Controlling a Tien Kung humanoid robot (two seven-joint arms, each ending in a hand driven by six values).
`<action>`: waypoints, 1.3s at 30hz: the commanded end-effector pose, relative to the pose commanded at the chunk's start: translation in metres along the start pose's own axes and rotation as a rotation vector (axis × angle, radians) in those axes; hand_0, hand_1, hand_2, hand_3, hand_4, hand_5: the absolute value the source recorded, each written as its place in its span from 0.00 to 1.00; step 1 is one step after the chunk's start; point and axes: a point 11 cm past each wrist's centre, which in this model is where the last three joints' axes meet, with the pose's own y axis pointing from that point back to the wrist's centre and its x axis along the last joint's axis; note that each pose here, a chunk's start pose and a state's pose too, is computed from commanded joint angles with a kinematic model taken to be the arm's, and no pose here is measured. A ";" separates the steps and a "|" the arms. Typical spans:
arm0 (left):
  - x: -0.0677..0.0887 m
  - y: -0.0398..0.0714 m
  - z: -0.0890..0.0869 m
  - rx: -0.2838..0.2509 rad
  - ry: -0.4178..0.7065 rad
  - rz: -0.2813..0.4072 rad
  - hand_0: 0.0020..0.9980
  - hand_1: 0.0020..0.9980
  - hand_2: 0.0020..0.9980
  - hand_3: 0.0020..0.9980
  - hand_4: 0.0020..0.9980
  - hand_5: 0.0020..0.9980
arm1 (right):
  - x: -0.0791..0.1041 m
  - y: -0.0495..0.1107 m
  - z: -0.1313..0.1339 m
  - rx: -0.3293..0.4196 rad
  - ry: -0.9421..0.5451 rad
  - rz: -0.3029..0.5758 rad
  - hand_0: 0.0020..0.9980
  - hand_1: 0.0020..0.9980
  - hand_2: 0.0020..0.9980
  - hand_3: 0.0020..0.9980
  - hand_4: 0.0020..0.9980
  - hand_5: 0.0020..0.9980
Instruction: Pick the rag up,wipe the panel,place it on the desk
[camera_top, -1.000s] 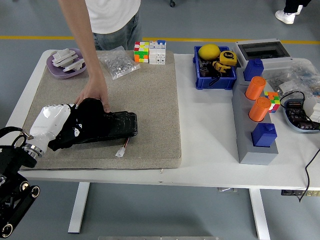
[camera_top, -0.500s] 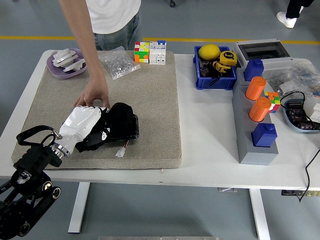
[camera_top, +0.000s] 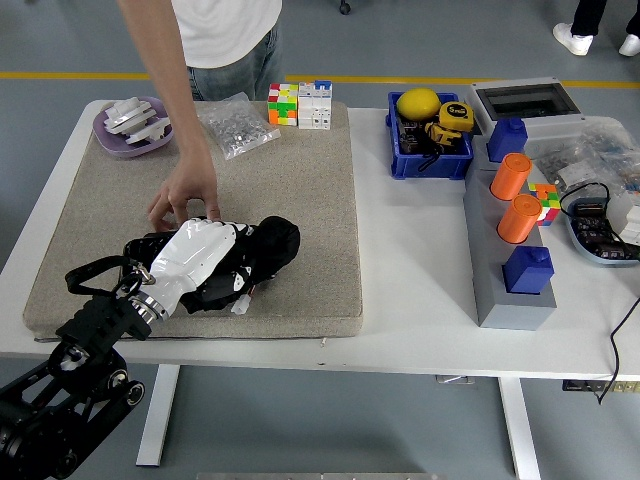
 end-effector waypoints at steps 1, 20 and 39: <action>0.000 0.000 0.000 0.001 0.001 0.001 0.26 0.27 0.55 0.51 0.28 0.00 | 0.000 0.000 0.000 0.000 0.000 0.000 0.77 0.65 0.68 0.62 1.00 0.50; 0.013 0.018 -0.054 0.154 -0.007 0.039 0.26 0.27 0.55 0.51 0.28 0.00 | -0.001 0.000 -0.002 0.007 -0.005 -0.004 0.77 0.65 0.68 0.61 1.00 0.50; 0.039 0.047 -0.112 0.330 -0.010 0.124 0.27 0.28 0.55 0.51 0.29 0.00 | 0.001 0.000 0.004 -0.011 -0.005 0.001 0.77 0.64 0.68 0.61 1.00 0.50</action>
